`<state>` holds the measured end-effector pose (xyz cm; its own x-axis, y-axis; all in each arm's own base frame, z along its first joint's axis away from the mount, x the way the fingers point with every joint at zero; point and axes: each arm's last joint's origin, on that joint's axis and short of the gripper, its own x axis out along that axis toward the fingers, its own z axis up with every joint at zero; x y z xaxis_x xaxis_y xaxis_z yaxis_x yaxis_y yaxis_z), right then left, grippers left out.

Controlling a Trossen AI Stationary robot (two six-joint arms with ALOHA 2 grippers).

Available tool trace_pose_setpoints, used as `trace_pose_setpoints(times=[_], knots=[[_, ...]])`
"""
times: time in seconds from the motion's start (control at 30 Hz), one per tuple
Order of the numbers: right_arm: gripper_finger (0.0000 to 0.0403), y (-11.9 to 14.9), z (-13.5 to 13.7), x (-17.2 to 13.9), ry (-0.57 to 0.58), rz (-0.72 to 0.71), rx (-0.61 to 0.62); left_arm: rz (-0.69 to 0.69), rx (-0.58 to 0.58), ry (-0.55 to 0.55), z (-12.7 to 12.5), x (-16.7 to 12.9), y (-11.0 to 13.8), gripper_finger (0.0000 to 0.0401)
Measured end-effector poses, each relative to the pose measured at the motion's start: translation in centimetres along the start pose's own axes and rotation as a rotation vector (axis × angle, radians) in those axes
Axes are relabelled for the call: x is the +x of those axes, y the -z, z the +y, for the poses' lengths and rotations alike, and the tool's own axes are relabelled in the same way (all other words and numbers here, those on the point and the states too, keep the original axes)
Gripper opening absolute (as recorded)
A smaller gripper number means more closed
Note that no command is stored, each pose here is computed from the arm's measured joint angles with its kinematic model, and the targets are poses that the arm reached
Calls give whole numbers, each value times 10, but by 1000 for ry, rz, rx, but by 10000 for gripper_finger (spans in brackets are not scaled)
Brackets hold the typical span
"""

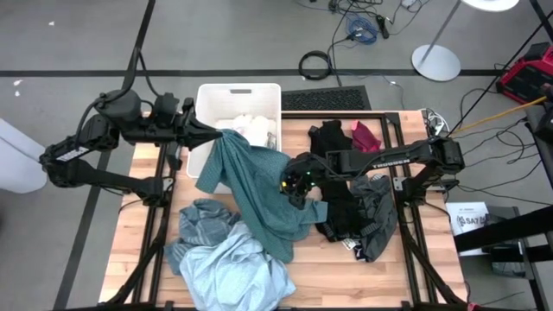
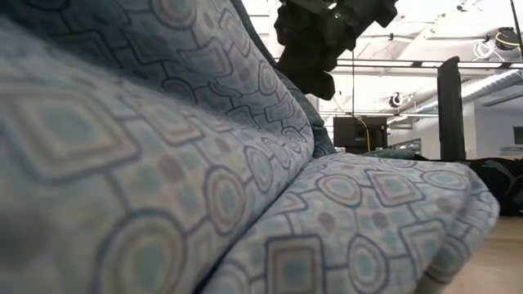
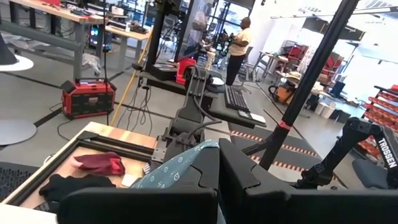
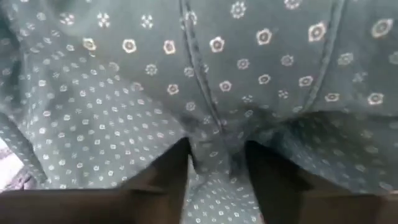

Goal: Sort clothes
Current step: Put the green shirt into the white laundry bin

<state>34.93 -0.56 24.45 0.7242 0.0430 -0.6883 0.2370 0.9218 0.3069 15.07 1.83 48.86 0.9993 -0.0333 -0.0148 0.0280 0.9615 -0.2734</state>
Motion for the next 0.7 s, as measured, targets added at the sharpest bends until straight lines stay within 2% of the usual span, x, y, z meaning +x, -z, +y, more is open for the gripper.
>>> trace_pose_setpoints(times=[0.1, 0.17, 0.3, 0.47, 0.57, 0.7], knots=[[43, -3, 1, 0, -13, -32, -2, -1, 1, -5, 0, 0, 0, 0], [14, -3, 2, -3, -16, -27, 12, -2, 1, -6, 0, 0, 0, 0], [4, -5, 5, -28, -42, 72, 65, -8, -6, -4, 0, 0, -1, 0], [2, -10, 20, -98, 70, 152, 43, -3, -53, 52, 1, 18, 0, 0], [1, -17, 26, -154, 173, 106, 43, 35, -60, 84, 1, 44, 7, 0], [1, -23, 27, -225, 299, -48, 53, 71, -64, 99, 8, 84, 18, 0]])
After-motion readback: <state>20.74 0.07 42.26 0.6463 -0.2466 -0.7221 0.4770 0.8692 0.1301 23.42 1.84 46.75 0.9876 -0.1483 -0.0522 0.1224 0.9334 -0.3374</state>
